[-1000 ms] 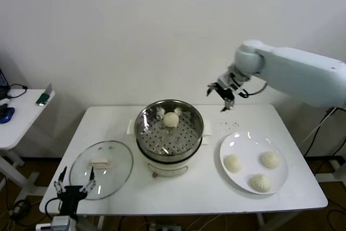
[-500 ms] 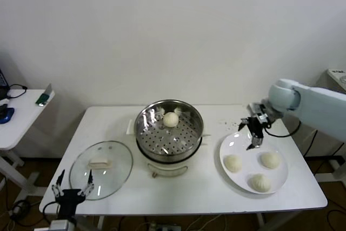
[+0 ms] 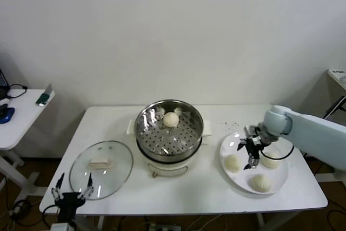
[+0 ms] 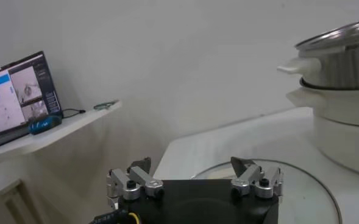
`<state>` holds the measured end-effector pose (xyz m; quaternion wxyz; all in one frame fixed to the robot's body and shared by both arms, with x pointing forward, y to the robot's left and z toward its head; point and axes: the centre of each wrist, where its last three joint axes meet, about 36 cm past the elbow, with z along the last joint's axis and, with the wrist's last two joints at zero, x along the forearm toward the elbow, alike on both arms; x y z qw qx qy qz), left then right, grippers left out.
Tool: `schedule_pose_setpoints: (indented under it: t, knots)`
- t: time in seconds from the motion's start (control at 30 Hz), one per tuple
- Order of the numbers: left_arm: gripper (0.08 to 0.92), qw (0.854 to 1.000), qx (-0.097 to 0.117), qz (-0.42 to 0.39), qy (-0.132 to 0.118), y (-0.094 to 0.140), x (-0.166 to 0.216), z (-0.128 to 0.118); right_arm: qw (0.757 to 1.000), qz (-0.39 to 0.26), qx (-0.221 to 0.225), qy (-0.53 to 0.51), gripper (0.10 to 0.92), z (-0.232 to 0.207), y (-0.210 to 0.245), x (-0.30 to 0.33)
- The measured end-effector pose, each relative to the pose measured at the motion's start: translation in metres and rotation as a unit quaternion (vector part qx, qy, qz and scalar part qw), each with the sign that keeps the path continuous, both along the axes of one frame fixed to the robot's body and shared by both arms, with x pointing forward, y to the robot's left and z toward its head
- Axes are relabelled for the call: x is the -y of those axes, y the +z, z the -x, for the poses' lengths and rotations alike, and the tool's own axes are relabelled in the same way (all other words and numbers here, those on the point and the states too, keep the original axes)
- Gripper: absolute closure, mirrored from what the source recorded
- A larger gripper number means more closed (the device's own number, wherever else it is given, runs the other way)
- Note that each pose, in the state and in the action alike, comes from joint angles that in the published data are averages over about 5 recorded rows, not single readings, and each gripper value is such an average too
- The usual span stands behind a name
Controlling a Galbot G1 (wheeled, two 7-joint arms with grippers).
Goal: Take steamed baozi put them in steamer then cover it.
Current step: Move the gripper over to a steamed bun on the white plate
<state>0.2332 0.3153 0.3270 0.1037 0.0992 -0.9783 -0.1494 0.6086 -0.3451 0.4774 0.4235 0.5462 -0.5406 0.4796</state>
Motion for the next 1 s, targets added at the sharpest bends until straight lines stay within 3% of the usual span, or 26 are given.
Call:
schedule_pose_setpoints:
  t: [0.5, 0.77, 1.0]
  knots:
    - [0.177, 1.000, -0.005, 0.000, 0.001, -0.004, 0.000, 0.002, 1.000, 0.001, -0.003, 0.002, 0.202, -0.009, -0.028, -0.019]
    - [0.177, 1.000, -0.005, 0.000, 0.001, -0.004, 0.000, 0.001, 1.000, 0.003, -0.010, 0.003, 0.326, -0.010, -0.032, -0.020]
    - [0.177, 1.000, -0.005, 0.001, 0.001, -0.004, 0.000, 0.002, 1.000, 0.001, -0.011, 0.000, 0.364, -0.012, -0.030, -0.018]
